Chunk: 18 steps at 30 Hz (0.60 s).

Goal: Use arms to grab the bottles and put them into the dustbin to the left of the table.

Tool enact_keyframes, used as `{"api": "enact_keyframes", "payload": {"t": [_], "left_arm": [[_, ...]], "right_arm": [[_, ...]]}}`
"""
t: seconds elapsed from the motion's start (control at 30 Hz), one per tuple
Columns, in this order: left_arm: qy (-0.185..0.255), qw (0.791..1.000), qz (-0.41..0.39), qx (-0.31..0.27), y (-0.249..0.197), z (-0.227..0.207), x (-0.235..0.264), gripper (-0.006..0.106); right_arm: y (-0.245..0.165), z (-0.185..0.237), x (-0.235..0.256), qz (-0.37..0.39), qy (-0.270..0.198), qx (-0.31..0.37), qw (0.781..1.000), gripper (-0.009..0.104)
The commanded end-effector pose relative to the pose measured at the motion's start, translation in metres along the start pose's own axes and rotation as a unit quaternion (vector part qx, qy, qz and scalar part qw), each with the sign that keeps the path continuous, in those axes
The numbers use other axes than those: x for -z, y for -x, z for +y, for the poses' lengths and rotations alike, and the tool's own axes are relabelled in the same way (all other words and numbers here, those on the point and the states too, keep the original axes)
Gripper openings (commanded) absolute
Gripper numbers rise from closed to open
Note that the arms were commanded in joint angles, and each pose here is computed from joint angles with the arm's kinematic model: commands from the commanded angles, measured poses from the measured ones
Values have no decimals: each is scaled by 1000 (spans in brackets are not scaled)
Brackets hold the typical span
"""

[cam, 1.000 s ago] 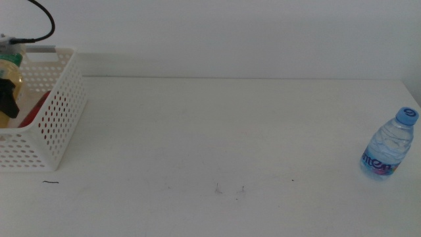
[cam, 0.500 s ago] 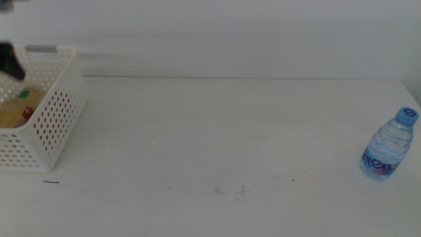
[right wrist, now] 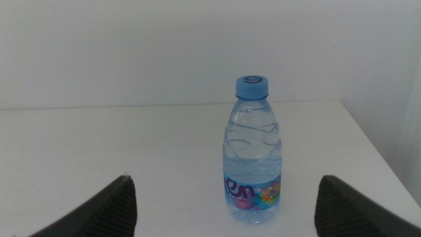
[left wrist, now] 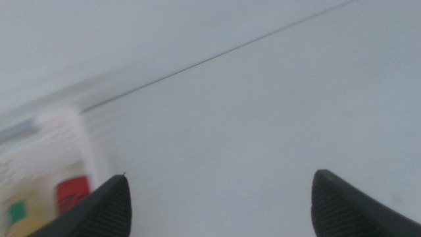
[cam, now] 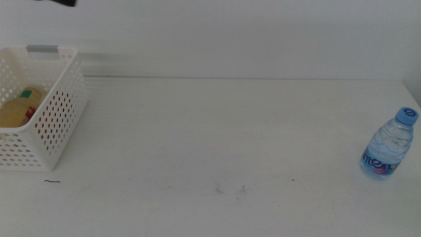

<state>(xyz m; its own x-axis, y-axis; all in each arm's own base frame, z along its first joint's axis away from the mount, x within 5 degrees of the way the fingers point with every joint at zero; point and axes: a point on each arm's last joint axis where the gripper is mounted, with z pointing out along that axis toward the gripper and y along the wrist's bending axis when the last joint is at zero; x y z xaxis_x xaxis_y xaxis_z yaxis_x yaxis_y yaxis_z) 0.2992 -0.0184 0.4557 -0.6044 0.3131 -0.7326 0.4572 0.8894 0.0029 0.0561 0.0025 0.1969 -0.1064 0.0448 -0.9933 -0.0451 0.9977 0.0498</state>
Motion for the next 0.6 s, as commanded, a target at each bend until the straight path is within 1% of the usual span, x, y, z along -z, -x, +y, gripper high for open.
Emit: {"api": "enact_keyframes", "payload": {"t": [0.0, 0.07, 0.1, 0.2, 0.27, 0.33, 0.47, 0.57], "left_arm": [[-19, 999, -12, -24, -3, -29, 14, 94], [-21, 998, -25, -48, -9, -48, 21, 94], [-23, 998, -26, -49, -16, -58, 23, 94], [-26, 999, -14, -22, -41, -81, 32, 94], [-21, 999, -21, -33, -59, -93, 43, 94], [-26, 997, -47, -46, -74, -105, 59, 94], [-31, 996, -80, -22, -100, -120, 92, 94], [-48, 992, -113, 3, -119, -128, 118, 94]], "right_arm": [[0, 0, 0, -6, -4, 2, 1000, 91], [0, 0, 0, -6, -4, 2, 1000, 91], [0, 0, 0, -6, -4, 2, 1000, 91], [0, 0, 0, -6, -4, 2, 1000, 91], [0, 0, 0, -6, -4, 2, 1000, 91], [0, 0, 0, -6, -4, 2, 1000, 91], [0, 0, 0, -6, -4, 2, 1000, 91], [0, 0, 0, -6, -4, 2, 1000, 91]]}}
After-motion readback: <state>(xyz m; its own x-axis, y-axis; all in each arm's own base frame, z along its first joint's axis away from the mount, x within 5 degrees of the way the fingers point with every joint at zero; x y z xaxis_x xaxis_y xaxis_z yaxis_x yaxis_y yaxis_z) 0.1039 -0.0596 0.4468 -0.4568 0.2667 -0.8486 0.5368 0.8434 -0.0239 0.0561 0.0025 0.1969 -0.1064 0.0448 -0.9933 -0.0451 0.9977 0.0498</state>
